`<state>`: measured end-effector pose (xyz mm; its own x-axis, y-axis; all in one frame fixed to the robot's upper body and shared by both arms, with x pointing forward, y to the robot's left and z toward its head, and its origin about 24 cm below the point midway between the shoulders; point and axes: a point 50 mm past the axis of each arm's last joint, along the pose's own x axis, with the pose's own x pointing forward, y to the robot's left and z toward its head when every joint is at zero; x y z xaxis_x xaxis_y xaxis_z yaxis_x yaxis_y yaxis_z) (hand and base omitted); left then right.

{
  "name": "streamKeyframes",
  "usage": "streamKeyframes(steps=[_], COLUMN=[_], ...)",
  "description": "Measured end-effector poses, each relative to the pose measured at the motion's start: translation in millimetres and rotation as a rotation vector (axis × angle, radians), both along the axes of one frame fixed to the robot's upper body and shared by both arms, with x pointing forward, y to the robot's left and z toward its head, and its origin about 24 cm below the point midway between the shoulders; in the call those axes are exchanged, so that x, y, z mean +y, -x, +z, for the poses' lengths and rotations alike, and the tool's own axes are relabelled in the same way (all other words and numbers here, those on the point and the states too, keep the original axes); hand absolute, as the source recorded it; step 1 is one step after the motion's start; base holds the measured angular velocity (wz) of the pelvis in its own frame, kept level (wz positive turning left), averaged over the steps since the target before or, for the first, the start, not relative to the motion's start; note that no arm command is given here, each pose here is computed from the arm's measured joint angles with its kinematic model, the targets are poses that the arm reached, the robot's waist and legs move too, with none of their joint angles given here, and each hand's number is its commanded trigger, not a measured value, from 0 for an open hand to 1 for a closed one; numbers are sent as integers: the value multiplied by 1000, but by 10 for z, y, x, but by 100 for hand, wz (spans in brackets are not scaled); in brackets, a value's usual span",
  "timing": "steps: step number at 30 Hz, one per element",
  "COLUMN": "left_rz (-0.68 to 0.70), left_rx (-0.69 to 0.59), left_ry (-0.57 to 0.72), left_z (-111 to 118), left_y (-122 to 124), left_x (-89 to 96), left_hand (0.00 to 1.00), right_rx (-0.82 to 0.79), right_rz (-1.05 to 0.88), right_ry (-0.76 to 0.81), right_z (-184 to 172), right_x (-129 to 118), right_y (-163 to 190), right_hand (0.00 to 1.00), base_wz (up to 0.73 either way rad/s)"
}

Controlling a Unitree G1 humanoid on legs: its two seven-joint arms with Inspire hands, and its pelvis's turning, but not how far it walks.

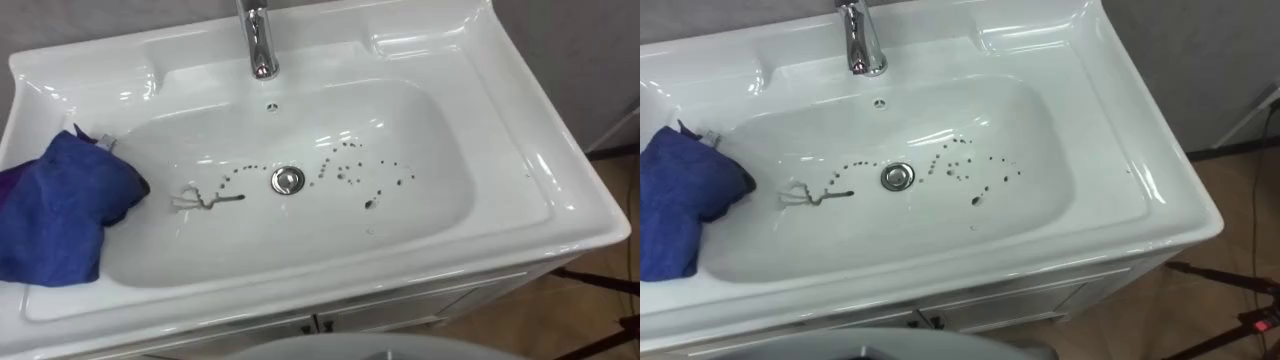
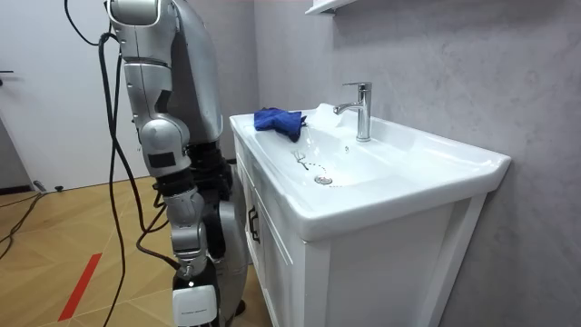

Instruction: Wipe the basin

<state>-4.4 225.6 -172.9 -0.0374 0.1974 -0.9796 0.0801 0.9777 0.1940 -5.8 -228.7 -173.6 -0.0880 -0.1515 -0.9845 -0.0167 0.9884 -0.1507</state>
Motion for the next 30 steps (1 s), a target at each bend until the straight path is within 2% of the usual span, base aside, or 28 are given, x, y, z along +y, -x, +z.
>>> streamKeyframes(steps=[15, 23, 26, 30], left_rz=[2, 96, 185, 414], left_rx=[3, -8, -9, -8], left_ry=[-5, -40, -59, -81], left_z=[-1, 2, 2, 8], left_y=[16, 42, 92, 234], left_x=[-6, 5, 0, -12], left_hand=[0, 0, 0, 0], right_rx=[-5, 4, 10, 18], right_rz=[4, 10, 2, -7], right_ry=[1, 3, 5, 6], right_z=[1, 1, 3, 3], right_x=[-5, -9, -12, -12], right_y=[-3, 8, 17, 37], right_hand=[0, 0, 0, 0], base_wz=[0, 0, 0, 15])
